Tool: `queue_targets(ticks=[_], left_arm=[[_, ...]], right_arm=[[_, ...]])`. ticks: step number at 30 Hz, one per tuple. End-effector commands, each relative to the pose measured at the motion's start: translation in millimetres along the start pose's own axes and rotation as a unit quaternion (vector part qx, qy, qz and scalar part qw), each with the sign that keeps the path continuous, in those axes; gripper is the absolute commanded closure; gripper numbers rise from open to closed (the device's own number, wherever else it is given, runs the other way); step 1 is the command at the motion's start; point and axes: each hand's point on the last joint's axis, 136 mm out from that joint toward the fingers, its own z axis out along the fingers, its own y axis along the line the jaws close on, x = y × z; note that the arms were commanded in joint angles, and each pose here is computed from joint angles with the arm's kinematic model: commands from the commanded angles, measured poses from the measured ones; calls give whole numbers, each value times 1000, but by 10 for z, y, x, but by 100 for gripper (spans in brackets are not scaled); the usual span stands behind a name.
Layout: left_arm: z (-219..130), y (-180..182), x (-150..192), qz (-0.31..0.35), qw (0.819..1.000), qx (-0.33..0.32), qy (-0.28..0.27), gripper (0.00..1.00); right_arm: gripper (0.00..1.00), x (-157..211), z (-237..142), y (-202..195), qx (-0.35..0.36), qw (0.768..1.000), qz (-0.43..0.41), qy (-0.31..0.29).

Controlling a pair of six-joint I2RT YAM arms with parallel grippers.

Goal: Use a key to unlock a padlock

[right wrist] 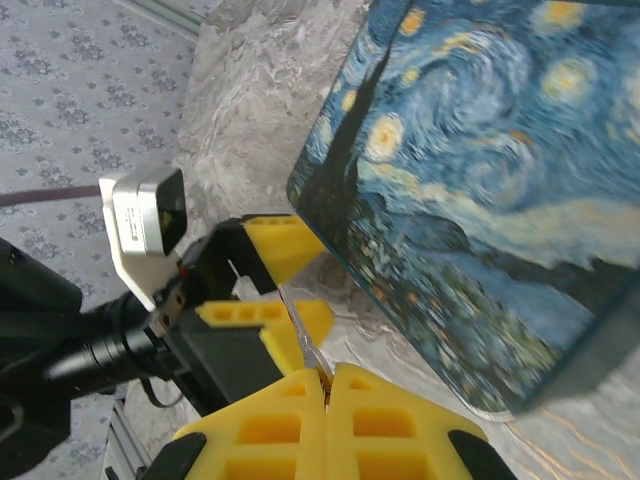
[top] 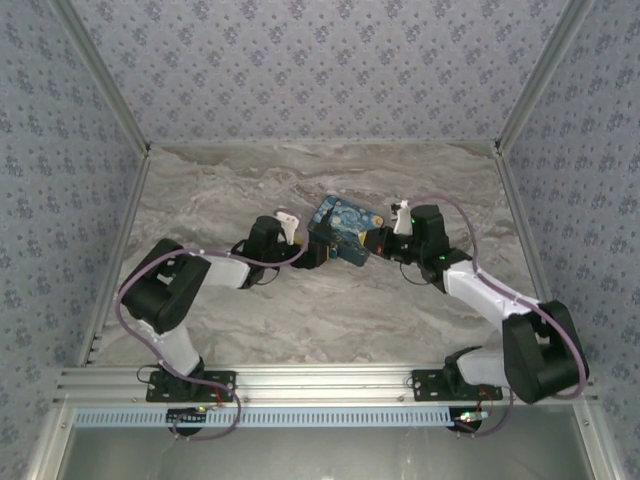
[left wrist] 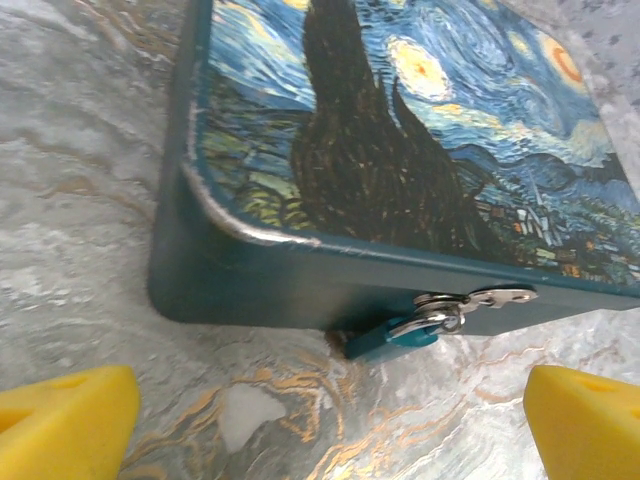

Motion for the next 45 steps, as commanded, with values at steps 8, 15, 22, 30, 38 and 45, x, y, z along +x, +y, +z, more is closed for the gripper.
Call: queue_targets(ticks=[8,15,22,30,38,45], left_arm=[[164,-169,71,-18,997,75,-6,5],[195,-225,179,-7,997,78,10,9],[230,-321,263,34,997,68,28,11],[344,-304,358,65,996,47,41,11],[453,-377,341,65,995,59,50,17],[480,-422,364,69,994,64,60,24]], right_arm=[[98,-255,367,12,-4,1000,5,3],[99,-143,574,-172,16,999,31,34],[99,17,665,-390,53,996,46,53],[99,121,652,-524,77,994,55,61],[99,139,645,-527,78,994,52,60],[99,134,641,-513,76,994,51,58]])
